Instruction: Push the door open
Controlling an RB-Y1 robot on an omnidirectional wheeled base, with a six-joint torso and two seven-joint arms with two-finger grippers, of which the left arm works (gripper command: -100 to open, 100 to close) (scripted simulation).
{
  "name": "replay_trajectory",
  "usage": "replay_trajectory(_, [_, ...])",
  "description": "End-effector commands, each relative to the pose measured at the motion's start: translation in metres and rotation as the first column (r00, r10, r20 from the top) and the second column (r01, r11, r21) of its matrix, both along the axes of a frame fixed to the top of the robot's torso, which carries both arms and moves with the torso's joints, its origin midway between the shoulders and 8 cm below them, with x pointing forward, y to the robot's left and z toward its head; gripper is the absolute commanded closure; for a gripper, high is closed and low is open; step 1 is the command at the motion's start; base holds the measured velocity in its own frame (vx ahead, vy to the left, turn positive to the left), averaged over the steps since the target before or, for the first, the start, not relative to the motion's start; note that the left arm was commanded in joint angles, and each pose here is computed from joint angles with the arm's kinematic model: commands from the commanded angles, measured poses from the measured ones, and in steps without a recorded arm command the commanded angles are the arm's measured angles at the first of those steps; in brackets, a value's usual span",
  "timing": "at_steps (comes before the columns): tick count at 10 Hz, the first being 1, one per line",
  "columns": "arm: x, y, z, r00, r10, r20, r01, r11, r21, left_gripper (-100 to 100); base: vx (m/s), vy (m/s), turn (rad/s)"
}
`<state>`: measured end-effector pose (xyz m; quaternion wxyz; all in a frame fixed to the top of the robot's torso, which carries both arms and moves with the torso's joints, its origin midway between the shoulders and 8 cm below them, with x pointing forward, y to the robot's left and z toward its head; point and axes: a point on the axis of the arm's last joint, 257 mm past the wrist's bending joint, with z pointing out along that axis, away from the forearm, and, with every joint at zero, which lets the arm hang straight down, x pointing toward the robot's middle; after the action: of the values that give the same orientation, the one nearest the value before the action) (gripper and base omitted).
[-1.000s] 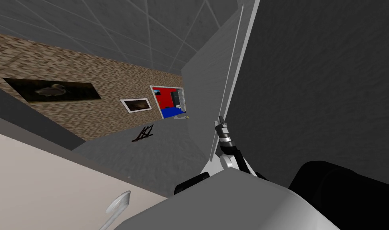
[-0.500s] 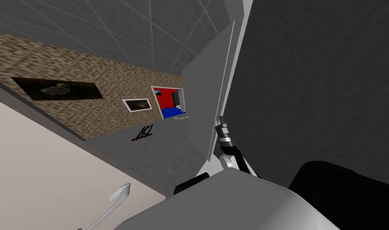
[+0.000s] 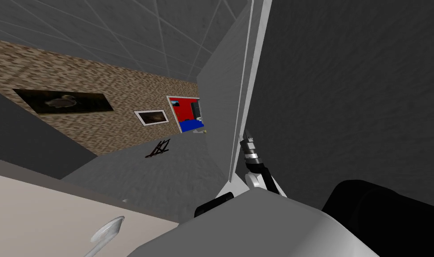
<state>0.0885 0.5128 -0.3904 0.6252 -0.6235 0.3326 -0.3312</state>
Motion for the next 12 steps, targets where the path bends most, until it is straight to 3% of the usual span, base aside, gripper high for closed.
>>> replay_trajectory(1, [0.000,0.003,0.002,1.0000,-0.003,-0.001,0.003,1.0000,0.008,-100,0.008,0.084,-0.010])
replay_trajectory(6, [0.003,0.017,0.011,0.9999,-0.015,-0.007,0.015,0.9991,0.038,-100,-0.012,0.202,-0.031])
replay_trajectory(12, [0.011,0.056,0.038,0.9990,-0.038,-0.024,0.041,0.9909,0.128,-100,0.039,0.197,-0.039])
